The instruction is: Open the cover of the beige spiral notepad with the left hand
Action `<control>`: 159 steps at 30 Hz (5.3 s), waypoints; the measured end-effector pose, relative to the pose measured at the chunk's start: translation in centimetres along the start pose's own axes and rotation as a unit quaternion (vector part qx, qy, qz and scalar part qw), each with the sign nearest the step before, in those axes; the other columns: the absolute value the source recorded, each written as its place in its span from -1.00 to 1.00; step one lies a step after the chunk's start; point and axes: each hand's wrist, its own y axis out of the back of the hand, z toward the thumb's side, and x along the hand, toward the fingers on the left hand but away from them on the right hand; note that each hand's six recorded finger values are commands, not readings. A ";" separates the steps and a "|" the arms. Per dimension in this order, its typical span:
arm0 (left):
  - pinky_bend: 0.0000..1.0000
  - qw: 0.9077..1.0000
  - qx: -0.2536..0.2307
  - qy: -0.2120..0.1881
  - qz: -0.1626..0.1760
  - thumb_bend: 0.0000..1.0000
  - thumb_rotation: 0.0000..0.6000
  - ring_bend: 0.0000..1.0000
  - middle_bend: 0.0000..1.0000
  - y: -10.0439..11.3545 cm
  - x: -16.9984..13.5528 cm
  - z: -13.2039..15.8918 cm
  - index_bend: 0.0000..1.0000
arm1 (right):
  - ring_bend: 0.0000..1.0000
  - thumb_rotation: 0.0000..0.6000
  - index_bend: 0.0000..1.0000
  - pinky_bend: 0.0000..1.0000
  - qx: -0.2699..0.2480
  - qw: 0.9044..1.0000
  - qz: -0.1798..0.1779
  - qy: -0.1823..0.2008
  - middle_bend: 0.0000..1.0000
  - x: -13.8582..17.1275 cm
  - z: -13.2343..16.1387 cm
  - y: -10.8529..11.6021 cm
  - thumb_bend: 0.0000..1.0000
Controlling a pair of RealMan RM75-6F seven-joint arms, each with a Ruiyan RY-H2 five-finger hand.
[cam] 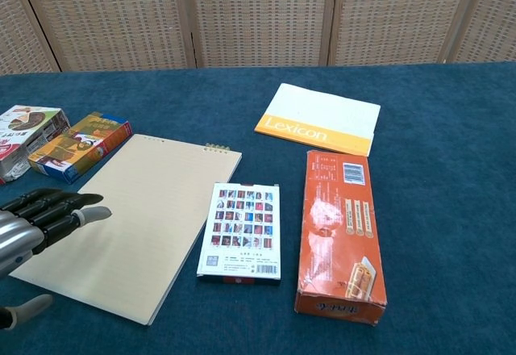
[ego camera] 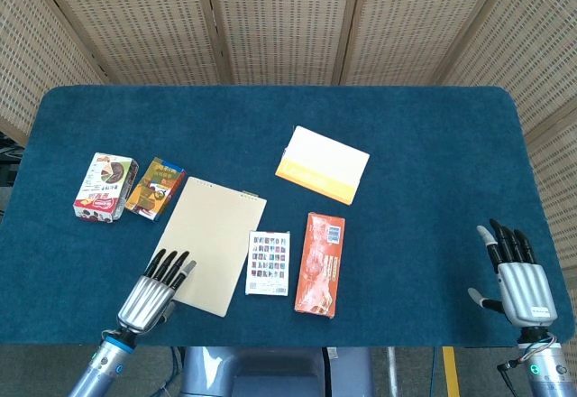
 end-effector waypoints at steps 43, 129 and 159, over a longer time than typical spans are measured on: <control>-1.00 1.000 0.027 -0.013 -0.001 -0.26 1.00 -1.00 -1.00 -0.1 1.6 1.9 -1.00 | -1.00 1.00 -1.00 -1.00 -0.010 1.000 0.001 -0.002 -1.00 0.0 0.1 0.0 -1.00; -1.00 0.993 0.079 0.075 0.045 0.18 1.00 -1.00 -1.00 3.2 10.8 -0.8 -0.92 | -1.00 1.00 -1.00 -1.00 -0.041 0.999 0.007 -0.008 -1.00 0.0 0.0 -0.1 -1.00; -1.00 0.987 0.098 0.098 0.083 0.28 1.00 -1.00 -1.00 6.9 12.7 -3.3 0.59 | -1.00 1.00 -1.00 -1.00 -0.051 0.999 0.009 -0.009 -1.00 0.0 0.1 -0.1 -1.00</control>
